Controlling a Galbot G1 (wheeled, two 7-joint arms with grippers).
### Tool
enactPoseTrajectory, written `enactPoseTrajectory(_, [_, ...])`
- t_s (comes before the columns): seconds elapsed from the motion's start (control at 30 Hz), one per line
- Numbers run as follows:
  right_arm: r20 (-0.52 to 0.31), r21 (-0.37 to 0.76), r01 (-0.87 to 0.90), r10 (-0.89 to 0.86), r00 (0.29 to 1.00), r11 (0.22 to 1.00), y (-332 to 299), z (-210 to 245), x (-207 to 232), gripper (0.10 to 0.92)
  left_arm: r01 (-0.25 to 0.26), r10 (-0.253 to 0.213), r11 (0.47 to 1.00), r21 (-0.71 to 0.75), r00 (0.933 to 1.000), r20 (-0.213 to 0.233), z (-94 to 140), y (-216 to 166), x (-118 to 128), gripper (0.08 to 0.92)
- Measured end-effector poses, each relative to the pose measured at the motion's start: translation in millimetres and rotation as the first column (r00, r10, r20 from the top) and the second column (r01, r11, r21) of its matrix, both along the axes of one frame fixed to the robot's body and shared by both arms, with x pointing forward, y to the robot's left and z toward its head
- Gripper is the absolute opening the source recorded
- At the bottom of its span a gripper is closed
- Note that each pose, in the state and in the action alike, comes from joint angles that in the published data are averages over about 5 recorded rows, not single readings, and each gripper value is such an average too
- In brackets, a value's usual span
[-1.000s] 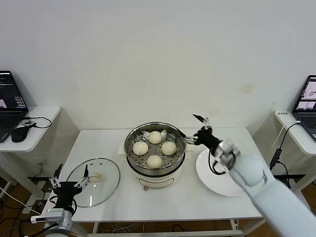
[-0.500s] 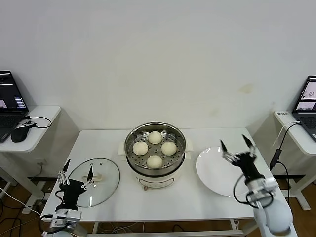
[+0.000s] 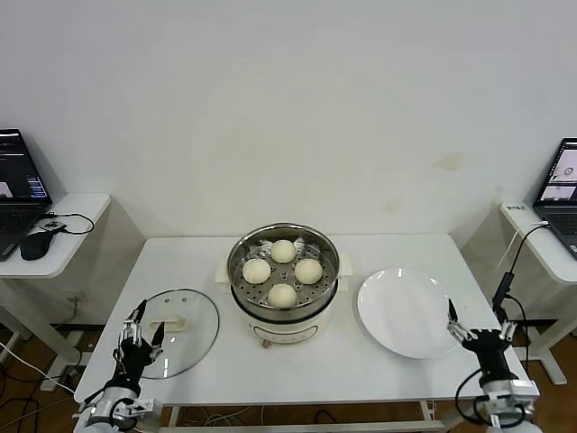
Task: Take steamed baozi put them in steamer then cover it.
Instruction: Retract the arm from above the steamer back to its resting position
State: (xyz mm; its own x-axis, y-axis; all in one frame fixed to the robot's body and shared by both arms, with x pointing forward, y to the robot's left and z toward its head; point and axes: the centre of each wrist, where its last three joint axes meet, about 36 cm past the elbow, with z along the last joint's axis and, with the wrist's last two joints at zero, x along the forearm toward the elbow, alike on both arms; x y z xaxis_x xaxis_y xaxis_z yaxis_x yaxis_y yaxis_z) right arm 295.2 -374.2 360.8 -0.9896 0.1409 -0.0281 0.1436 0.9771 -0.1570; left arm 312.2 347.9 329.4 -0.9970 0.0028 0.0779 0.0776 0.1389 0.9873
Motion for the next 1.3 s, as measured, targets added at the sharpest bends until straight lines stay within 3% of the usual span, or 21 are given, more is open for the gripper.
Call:
enactPoseTrajectory(0.47, [-0.065, -0.002, 0.036, -0.036, 0.997, 0.999, 1.0, -20.2, -24.6, 0.823, 0.029, -0.021, 0.991, 0.131, 0.9978, -0.062, -24.2, 10.6, 15.7, 0.823])
enactPoseTrajectory(1.3, [-0.119, -0.015, 0.048, -0.049, 0.992, 0.999, 4.9, -34.3, -39.9, 0.823, 0.010, 0.006, 0.985, 0.174, 0.9958, -0.092, -46.6, 31.3, 68.3, 0.823])
